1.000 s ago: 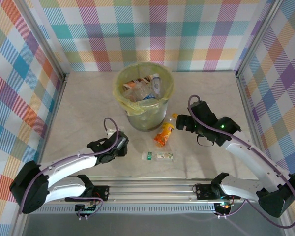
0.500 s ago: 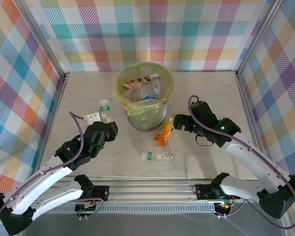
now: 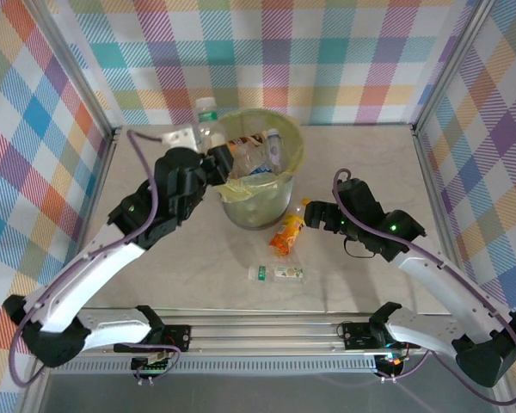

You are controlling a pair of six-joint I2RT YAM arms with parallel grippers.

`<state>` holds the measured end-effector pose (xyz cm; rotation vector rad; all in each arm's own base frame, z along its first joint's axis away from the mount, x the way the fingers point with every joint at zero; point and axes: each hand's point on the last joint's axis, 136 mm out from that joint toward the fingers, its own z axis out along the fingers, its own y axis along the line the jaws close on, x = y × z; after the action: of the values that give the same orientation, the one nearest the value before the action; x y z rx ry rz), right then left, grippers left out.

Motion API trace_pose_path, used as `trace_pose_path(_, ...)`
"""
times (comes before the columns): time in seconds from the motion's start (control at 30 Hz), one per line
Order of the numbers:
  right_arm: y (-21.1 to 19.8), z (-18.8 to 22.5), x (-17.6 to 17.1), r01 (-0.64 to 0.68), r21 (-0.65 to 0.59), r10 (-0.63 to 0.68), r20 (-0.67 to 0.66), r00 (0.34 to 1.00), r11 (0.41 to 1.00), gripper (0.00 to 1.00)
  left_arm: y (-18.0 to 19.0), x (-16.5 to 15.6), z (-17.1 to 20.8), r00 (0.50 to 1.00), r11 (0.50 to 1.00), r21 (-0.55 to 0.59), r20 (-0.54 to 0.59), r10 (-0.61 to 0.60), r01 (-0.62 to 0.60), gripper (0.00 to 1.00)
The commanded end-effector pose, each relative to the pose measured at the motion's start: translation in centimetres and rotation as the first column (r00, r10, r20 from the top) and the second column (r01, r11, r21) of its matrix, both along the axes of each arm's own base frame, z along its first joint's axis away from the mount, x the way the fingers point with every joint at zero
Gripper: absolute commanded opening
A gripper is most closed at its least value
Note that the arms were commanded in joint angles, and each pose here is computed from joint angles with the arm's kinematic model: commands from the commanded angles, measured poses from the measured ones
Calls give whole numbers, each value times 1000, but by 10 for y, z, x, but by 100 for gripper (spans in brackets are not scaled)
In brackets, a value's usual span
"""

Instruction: Put the plastic bottles in the bin

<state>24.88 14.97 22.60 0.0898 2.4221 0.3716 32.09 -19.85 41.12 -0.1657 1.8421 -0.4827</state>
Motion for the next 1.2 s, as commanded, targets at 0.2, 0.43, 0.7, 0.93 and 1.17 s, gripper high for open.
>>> trace_pose_path(0.2, -4, -1, 1, 17, -4, -17, 4, 1000, 1000, 100, -56, 56, 35, 981, 975, 133, 61, -186, 177, 42)
trace_pose_path(0.43, -7, 0, 1, 24, -11, -24, 11, 1000, 1000, 100, -59, 92, 18, 966, 926, 284, -13, -257, 250, 41)
trace_pose_path(0.7, -7, 5, 1, 24, 4, -24, 24, 999, 1000, 100, -34, 111, -20, 925, 811, 447, -150, -348, 378, 41)
trace_pose_path(0.93, -7, 7, 4, 26, -9, -26, 23, 999, 1000, 100, -13, 128, -53, 893, 762, 466, -248, -375, 450, 47)
trace_pose_path(1.17, -10, 11, 2, 31, -5, -30, 34, 999, 1000, 100, -11, 124, -75, 855, 688, 509, -324, -405, 518, 57)
